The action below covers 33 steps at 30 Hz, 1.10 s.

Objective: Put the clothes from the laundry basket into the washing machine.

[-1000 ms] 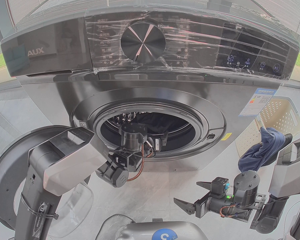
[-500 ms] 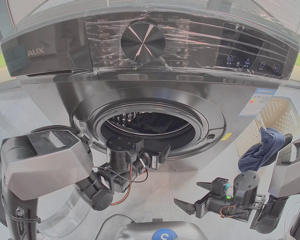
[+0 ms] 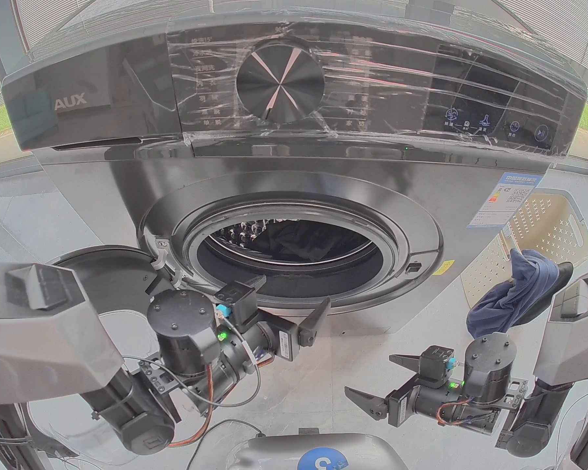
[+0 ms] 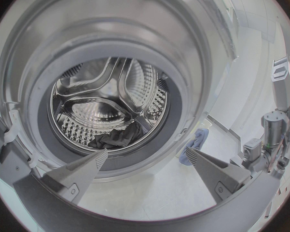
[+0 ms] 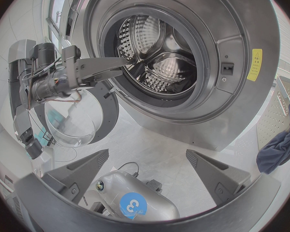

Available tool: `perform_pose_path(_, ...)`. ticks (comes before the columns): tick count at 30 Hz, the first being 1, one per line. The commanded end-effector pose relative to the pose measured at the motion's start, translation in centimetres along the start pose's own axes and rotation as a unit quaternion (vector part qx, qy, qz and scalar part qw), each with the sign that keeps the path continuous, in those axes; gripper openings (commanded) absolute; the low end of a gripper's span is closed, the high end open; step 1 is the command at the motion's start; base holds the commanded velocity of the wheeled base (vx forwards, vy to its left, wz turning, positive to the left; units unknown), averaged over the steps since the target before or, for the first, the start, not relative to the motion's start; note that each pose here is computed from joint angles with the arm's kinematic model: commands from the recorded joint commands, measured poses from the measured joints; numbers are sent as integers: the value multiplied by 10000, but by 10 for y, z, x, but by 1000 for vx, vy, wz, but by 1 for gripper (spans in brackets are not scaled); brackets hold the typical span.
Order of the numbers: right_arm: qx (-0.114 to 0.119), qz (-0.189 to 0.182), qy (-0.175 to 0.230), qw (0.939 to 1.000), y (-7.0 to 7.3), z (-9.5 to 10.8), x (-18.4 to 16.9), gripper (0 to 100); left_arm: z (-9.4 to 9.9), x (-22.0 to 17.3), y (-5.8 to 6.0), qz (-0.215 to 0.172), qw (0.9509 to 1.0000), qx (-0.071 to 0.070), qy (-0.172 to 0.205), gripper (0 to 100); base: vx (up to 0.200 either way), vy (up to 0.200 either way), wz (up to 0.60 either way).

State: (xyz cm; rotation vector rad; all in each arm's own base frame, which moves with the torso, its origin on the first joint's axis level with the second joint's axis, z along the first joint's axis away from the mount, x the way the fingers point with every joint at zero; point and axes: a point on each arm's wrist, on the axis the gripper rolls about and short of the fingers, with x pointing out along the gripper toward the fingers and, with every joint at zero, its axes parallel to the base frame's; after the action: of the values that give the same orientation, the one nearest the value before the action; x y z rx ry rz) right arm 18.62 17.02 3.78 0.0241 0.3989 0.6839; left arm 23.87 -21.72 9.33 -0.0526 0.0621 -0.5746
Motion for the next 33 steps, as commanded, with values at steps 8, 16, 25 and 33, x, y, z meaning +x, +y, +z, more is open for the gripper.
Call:
perform_pose_path(8, 5, 110, -910, 9958, 2, 32, -72, 100, 30, -97, -11, -420, 9988, -161, -215, 100, 0, 0, 0)
perform_pose_path(16, 102, -485, -2278, 9724, -12, 68, -123, 100, 34, -156, 7, -370, 9989, -87, -290, 100, 0, 0, 0)
perform_pose_path(25, 112, -1198, -1980, 9728, -18, 48, -192, 100, 53, -211, 32, 120, 9980, 210, -585, 100, -156, 0, 0)
perform_pose_path(33, 14, -1957, -2228, 9550, -16, 17, -240, 100, 47, -258, 48, 477, 9969, 172, -605, 100, -150, 0, 0)
